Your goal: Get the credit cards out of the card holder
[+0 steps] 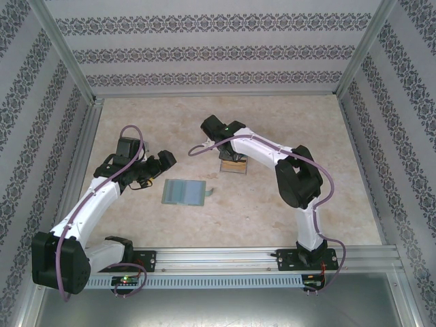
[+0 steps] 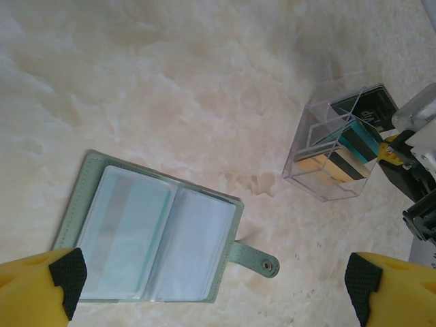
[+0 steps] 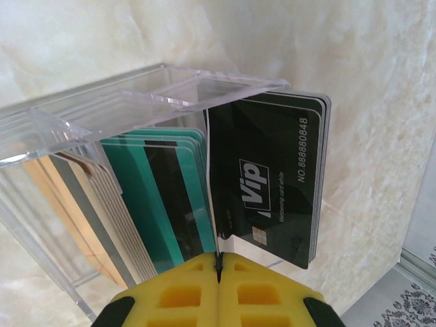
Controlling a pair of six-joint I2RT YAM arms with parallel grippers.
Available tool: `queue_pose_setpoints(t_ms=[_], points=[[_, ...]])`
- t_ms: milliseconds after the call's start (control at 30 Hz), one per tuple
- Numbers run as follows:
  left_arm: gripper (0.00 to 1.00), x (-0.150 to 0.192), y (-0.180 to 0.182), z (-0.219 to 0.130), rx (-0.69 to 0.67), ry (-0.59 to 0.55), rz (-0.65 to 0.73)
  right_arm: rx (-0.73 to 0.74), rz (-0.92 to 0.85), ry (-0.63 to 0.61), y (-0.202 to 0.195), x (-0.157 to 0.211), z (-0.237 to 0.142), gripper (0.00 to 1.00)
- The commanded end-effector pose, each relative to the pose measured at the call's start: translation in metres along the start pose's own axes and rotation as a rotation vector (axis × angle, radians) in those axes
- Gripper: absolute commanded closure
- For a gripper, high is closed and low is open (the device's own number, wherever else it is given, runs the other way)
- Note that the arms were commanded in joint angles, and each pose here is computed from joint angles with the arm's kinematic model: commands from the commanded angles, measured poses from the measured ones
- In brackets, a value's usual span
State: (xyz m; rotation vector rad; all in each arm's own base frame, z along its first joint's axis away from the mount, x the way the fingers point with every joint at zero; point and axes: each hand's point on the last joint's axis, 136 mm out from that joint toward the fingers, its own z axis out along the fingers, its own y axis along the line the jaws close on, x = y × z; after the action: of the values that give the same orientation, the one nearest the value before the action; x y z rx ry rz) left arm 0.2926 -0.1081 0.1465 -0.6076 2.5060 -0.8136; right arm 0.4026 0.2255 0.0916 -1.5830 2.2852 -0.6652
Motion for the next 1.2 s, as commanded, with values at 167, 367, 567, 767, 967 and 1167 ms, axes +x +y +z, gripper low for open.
queue_pose_setpoints(t_ms=[167, 367, 567, 767, 967, 1167], points=[[0.01, -0.002, 0.008, -0.001, -0.028, -0.002, -0.006, 0.017, 0.053, 0.026, -0.008, 0.002, 0.013, 1.0], [0.01, -0.002, 0.008, 0.002, -0.022, 0.004, -0.014, 0.052, 0.077, 0.034, -0.019, 0.004, 0.016, 0.97], [0.01, -0.003, 0.007, 0.001, -0.02, 0.001, -0.008, 0.103, 0.104, 0.036, -0.033, 0.002, 0.012, 0.73], [0.01, -0.003, 0.007, 0.001, -0.016, 0.001, -0.011, 0.162, 0.119, 0.05, -0.045, 0.005, 0.01, 0.72], [0.01, -0.001, 0.008, 0.002, -0.017, 0.005, -0.012, 0.186, 0.151, 0.059, -0.057, 0.01, 0.012, 0.69], [0.01, -0.002, 0.007, 0.002, -0.015, 0.004, -0.009, 0.182, 0.17, 0.082, -0.059, 0.015, 0.02, 0.68]])
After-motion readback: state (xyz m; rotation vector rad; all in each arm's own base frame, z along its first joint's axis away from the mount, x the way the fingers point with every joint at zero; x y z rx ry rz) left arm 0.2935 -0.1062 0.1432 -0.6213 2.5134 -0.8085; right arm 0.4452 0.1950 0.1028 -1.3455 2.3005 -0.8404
